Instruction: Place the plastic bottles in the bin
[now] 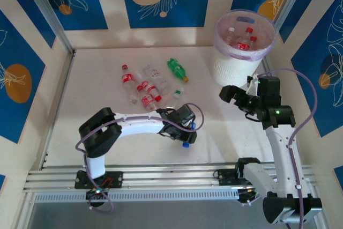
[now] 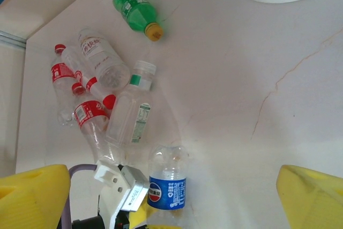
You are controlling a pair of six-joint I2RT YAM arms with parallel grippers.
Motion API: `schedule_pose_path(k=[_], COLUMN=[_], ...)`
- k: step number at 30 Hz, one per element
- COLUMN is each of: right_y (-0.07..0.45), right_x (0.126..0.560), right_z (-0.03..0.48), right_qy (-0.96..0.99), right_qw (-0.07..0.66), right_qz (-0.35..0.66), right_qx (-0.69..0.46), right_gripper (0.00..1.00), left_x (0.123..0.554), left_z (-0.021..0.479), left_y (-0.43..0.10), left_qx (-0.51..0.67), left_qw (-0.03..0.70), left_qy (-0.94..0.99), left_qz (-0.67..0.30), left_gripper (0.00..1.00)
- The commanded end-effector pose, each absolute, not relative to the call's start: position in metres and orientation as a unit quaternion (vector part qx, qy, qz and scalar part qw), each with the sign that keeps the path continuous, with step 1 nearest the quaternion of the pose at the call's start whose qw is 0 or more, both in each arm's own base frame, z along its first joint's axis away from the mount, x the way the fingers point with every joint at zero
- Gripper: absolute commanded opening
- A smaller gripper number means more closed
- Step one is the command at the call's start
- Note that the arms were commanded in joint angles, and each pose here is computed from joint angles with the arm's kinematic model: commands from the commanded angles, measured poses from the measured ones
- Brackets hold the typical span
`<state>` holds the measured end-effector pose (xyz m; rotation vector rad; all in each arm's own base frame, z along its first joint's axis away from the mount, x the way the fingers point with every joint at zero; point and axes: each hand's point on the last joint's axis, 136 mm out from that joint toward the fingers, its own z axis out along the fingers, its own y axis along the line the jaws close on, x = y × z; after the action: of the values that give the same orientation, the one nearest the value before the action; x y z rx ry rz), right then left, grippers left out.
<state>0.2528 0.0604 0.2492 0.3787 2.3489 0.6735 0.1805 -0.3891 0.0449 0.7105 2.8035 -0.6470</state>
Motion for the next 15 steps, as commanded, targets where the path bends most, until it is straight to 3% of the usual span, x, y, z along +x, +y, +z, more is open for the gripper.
schedule_pose_path(k=[1,15], right_y=[0.075,0.132], right_x=[0.242,0.250], right_z=[0.257,0.220], right_qy=[0.894,0.858], right_qw=[0.318,0.221], right_qz=[0.297,0.461], right_qx=[0.107,0.061], right_gripper=[0.99,0.98], left_x=[0.192,0.207], left_z=[0.068,0.135], left_y=[-0.392,-0.374], left_qx=[0.266,0.272], left_qw=[0.119,0.200], left_qy=[0.926,0.857], left_qz=[-0.240,-0.390], left_gripper=[0.56,0.54])
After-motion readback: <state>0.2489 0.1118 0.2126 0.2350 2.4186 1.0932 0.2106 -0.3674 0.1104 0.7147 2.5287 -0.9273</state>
